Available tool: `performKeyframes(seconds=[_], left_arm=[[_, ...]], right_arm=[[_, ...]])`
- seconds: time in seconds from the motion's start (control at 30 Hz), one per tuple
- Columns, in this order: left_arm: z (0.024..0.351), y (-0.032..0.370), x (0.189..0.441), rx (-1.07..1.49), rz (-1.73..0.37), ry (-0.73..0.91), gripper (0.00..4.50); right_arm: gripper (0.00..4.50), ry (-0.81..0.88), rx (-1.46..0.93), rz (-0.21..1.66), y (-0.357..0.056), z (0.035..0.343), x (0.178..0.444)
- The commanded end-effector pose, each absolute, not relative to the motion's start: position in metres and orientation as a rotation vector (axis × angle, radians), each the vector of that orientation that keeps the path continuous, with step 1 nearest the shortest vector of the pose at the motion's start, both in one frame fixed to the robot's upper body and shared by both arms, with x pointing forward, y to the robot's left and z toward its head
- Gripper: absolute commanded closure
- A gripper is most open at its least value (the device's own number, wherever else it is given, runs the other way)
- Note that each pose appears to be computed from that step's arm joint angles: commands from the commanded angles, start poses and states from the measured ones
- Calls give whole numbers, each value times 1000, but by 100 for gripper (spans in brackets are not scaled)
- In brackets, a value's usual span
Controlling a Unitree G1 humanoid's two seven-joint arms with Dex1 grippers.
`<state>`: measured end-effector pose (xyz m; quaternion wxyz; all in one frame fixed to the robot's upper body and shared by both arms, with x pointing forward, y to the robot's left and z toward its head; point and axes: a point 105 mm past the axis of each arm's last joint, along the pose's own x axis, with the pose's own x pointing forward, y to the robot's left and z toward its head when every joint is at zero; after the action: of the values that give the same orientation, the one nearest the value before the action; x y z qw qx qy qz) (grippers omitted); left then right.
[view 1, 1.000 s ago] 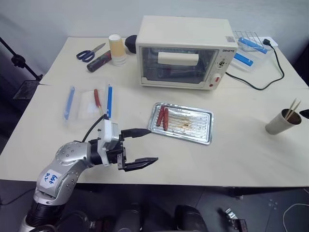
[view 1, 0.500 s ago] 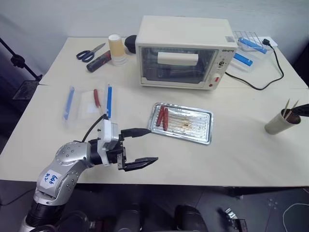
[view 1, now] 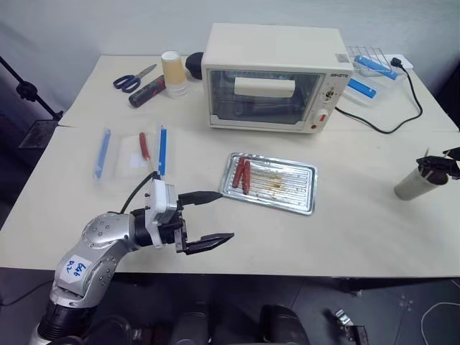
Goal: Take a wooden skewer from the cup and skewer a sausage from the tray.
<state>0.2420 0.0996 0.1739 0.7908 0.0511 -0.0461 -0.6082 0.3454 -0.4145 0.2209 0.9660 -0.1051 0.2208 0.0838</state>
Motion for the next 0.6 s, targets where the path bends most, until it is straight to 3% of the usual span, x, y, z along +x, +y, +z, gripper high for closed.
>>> performKeyframes(seconds=[0.03,0.4,0.5,0.6], left_arm=[[183,101,237,144,-1300,-150,0],[182,100,238,138,-1297,-153,0],[182,98,237,135,-1301,-154,0],[182,98,237,135,-1303,-156,0]], right_arm=[[51,389,-219,153,-418,238,343],[51,404,-222,188,-424,249,328],[112,420,-232,184,-428,247,324],[213,424,-225,196,-427,247,323]])
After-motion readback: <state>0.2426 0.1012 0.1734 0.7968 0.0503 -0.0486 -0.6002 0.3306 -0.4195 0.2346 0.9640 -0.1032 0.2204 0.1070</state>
